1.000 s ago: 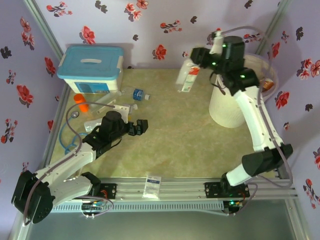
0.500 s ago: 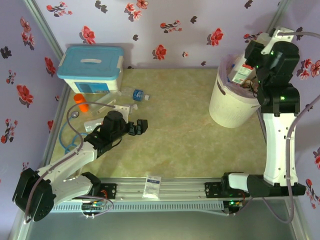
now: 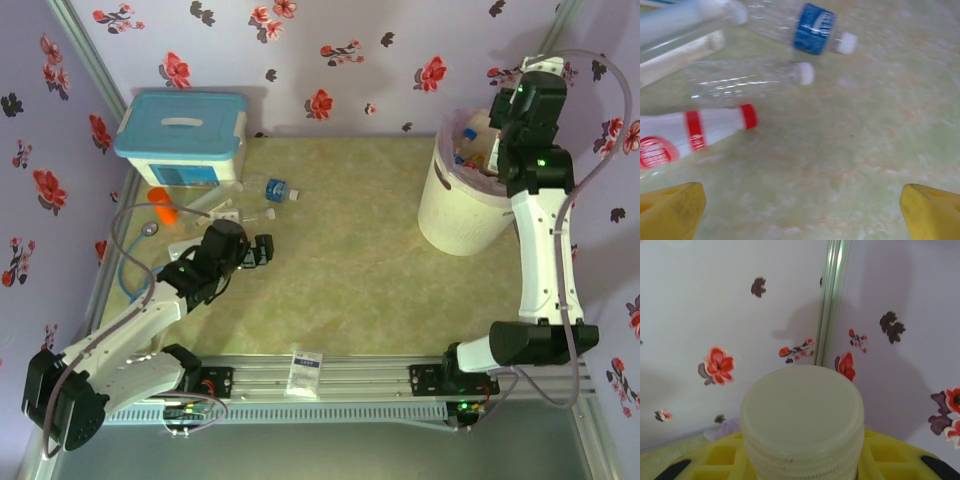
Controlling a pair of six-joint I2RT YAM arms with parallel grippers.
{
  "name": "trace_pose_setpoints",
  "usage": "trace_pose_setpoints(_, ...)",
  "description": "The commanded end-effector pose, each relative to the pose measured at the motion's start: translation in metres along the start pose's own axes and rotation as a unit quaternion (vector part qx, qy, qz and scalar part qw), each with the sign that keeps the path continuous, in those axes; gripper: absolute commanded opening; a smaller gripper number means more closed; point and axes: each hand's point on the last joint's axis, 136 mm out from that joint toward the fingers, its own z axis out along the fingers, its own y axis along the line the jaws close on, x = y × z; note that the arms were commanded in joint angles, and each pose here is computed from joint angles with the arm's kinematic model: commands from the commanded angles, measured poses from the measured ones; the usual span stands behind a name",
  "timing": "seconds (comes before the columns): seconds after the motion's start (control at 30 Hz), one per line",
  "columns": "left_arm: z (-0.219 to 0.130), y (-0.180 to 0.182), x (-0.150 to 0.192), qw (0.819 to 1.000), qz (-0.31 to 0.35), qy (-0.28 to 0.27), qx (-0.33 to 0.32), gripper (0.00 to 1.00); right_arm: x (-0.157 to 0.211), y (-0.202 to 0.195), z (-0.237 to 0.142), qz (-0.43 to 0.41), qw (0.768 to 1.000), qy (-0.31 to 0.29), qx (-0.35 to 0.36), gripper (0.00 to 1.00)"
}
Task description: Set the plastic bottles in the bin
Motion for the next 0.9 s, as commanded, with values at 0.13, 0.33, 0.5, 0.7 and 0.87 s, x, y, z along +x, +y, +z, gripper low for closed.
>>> trace_pose_setpoints(0.13,-0.008,0.059,0.010,0.991,-0.059,0.019,-0.119,0.99,0.031,0.008,0.029,-0.034,0.999,0.031,0.005,0.22)
trace_pose_setpoints(0.33,-0.009,0.063,0.009,0.990,-0.071,0.009,-0.119,0.98,0.072,0.007,0.063,-0.044,0.996,0.082,0.013,0.23)
trace_pose_setpoints(0.5,-0.011,0.068,0.010,0.989,-0.082,0.010,-0.125,0.97,0.103,0.004,0.084,0.015,0.989,0.144,-0.023,0.24)
trace_pose_setpoints(0.7,-0.012,0.072,0.009,0.987,-0.096,0.006,-0.128,0.96,0.125,0.001,0.091,0.100,0.970,0.214,-0.064,0.26)
trace_pose_setpoints(0.87,-0.011,0.072,0.008,0.987,-0.100,0.006,-0.124,0.96,0.106,-0.007,0.080,0.156,0.965,0.197,-0.074,0.26)
